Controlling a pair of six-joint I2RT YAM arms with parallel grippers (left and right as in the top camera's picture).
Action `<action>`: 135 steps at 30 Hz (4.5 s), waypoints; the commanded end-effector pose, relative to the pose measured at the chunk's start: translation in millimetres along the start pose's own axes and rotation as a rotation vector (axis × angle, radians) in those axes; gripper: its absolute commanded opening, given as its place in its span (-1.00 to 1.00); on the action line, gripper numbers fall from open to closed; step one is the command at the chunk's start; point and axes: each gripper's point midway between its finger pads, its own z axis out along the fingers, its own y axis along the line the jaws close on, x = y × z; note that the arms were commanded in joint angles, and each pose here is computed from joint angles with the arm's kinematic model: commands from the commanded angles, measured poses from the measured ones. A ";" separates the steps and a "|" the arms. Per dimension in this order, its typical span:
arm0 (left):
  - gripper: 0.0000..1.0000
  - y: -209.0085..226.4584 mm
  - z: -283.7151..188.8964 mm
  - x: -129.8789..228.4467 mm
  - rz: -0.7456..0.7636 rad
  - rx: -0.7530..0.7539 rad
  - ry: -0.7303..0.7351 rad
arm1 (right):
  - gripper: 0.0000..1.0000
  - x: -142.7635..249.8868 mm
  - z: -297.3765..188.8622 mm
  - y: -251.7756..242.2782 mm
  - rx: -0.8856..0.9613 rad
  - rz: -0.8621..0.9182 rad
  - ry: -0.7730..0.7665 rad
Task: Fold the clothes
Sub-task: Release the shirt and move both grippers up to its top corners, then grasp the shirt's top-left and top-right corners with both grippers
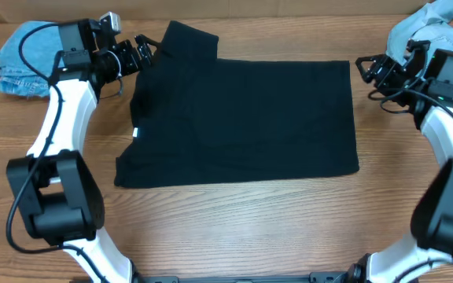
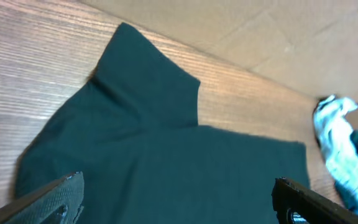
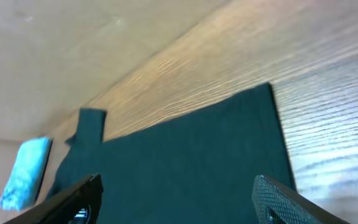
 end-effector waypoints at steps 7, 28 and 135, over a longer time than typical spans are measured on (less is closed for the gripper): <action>1.00 5.2 15.9 -3.7 -0.101 0.040 0.004 | 0.62 -23.1 61.0 -33.2 -0.028 0.057 0.018; 1.00 7.7 16.1 5.0 -0.128 0.028 0.037 | 0.60 -14.0 107.6 -73.3 0.060 0.032 0.017; 0.98 126.6 100.5 22.9 -0.193 -0.073 0.028 | -0.92 6.5 71.8 12.7 -0.062 -0.144 0.236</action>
